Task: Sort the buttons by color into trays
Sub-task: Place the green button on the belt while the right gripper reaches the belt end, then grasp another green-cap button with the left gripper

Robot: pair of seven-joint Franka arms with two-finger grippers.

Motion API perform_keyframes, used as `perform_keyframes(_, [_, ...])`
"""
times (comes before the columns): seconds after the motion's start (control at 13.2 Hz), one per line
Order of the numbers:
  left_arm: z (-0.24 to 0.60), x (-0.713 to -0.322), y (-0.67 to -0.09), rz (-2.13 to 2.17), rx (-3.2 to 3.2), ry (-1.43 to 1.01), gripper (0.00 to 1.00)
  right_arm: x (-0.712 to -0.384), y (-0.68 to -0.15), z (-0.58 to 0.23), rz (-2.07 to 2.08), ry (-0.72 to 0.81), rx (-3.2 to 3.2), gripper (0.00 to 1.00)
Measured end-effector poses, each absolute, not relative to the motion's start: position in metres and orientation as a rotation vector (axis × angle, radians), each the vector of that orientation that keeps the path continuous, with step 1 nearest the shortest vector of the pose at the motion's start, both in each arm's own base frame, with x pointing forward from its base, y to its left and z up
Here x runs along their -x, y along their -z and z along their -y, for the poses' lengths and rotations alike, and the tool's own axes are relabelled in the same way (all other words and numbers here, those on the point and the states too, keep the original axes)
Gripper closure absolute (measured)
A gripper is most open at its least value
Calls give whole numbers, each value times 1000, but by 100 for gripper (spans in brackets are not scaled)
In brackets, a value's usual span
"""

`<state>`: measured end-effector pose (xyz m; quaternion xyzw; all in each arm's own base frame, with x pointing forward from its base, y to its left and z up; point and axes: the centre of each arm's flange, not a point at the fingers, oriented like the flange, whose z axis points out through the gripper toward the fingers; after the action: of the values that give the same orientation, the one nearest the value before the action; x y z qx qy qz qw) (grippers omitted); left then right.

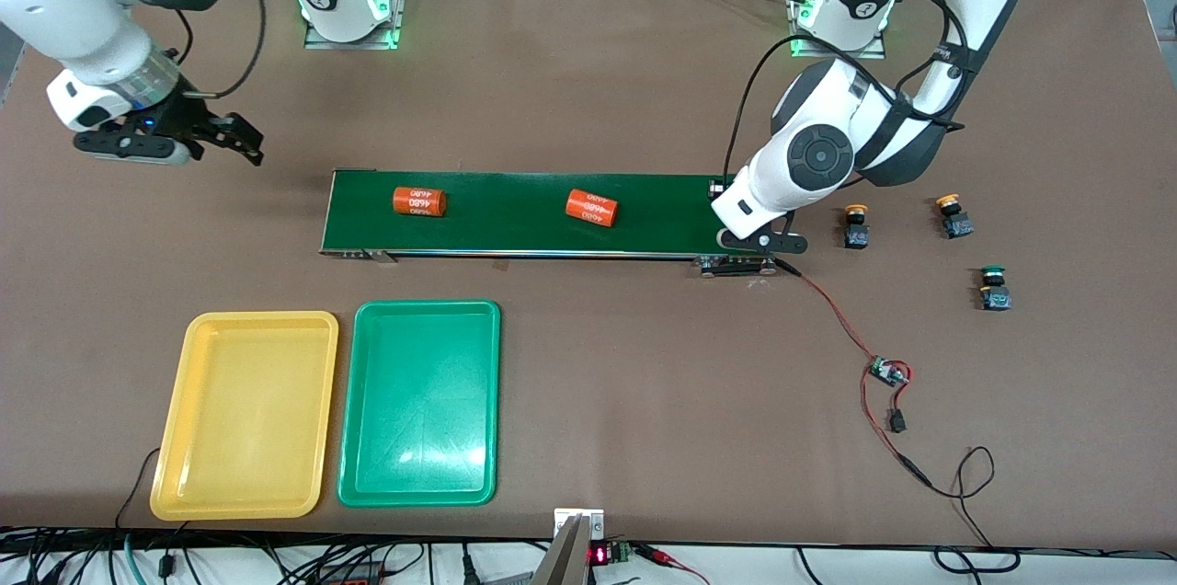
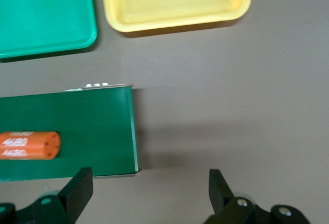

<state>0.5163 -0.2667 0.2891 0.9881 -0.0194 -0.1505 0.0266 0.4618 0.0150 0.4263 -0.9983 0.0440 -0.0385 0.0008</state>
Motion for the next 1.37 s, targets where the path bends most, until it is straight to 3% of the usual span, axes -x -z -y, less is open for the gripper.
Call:
perform_keyframes(0.46, [277,-489,-261,101,-3043,491,59,-467,-429,-68,-25,146,3153,0])
perform_keyframes(0.68, [276,-499,-275,88,-3039,431,34,-479,-423,-88,22,129,3150,0])
perform_keyframes(0.91, [251,-528,-316,4,-3041,301,2,-487,-419,-90,25,114,3147,0])
perform_keyframes(1.14, [159,-564,-333,-248,-3046,247,0,-489,-413,-90,26,96,3146,0])
perform_keyframes(1.37, [24,-584,-311,-537,-3013,279,0,-493,-420,-90,21,92,3146,0])
